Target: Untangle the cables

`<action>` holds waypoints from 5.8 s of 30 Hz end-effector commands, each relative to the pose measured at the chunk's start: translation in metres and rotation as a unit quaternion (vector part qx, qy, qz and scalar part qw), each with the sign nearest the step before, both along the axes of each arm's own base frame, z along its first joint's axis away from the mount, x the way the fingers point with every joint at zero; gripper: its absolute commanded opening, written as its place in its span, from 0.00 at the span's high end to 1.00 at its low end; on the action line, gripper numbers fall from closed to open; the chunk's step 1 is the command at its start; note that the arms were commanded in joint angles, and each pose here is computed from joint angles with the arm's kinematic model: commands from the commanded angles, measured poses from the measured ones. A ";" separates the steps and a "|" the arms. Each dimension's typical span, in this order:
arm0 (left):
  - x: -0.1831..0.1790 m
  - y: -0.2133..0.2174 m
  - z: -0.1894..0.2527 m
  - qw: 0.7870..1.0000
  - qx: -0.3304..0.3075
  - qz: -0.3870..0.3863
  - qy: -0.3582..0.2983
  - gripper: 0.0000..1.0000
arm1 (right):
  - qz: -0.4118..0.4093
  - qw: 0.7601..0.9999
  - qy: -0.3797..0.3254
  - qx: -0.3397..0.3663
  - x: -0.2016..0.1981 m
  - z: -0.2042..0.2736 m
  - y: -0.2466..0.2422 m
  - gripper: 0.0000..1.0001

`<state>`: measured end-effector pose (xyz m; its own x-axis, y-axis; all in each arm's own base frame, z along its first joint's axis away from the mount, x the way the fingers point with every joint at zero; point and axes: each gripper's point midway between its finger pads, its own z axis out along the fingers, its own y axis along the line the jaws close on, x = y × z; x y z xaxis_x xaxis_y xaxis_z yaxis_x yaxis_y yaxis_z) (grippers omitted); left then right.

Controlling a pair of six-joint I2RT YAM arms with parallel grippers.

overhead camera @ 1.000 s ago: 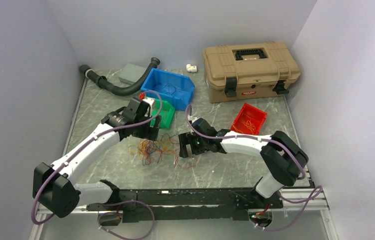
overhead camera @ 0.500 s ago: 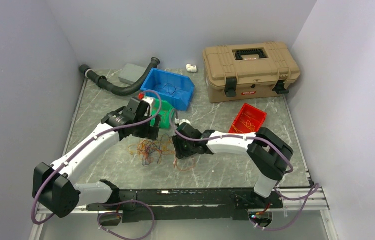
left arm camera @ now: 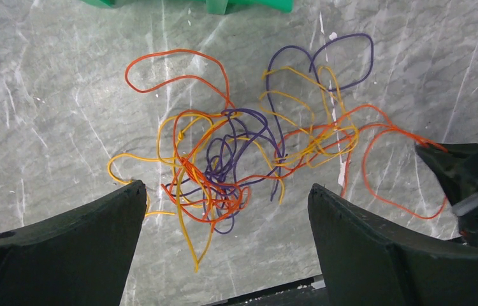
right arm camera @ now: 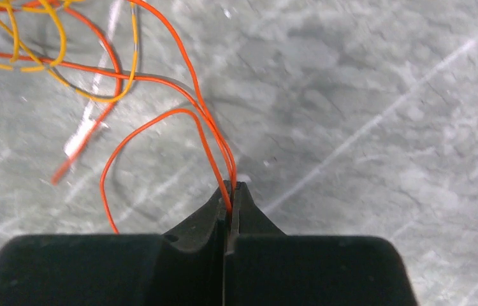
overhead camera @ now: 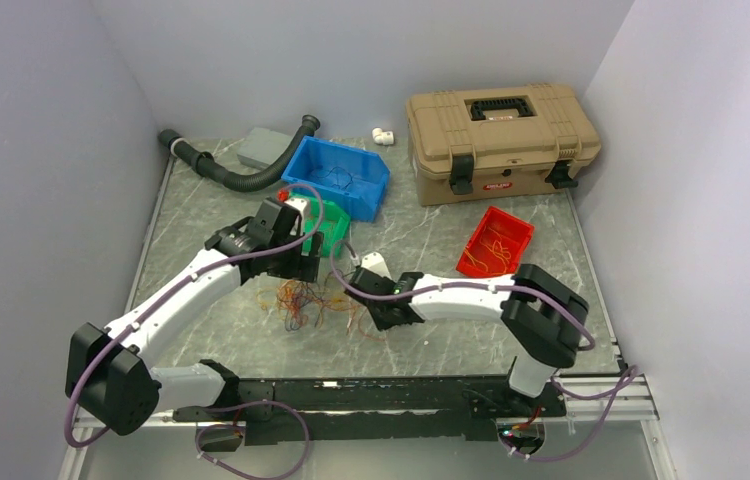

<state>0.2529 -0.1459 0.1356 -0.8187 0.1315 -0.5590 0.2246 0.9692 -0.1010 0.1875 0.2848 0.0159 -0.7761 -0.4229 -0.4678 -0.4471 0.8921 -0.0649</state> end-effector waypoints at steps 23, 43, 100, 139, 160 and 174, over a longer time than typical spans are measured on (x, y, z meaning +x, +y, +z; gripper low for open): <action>0.003 -0.037 -0.083 0.996 -0.056 0.011 0.069 0.21 | -0.020 0.957 -0.185 0.222 0.026 0.213 -0.032 1.00; 0.004 0.038 -0.048 0.979 -0.104 0.164 -0.060 0.50 | -0.147 0.888 -0.376 0.219 0.057 0.398 -0.167 1.00; -0.024 0.127 0.083 0.948 0.018 0.211 -0.236 0.01 | 0.075 0.972 -0.162 0.154 0.252 0.096 0.150 1.00; -0.029 0.035 0.002 0.991 -0.106 0.077 -0.025 0.01 | 0.101 0.948 -0.072 0.293 0.090 0.137 0.083 0.32; -0.028 0.035 -0.006 0.988 -0.117 0.102 -0.021 0.02 | 0.112 0.933 0.024 0.340 0.076 0.062 0.128 0.45; -0.014 0.015 0.025 0.988 -0.136 0.044 -0.053 0.11 | 0.114 0.927 -0.048 0.353 0.069 0.151 0.098 1.00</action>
<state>0.2267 -0.1160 0.1359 -0.7955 -0.1291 -0.5920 0.0816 0.9453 -0.3158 0.2525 0.3896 0.0964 -0.7337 -0.1981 -0.6499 -0.6004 0.6367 0.4838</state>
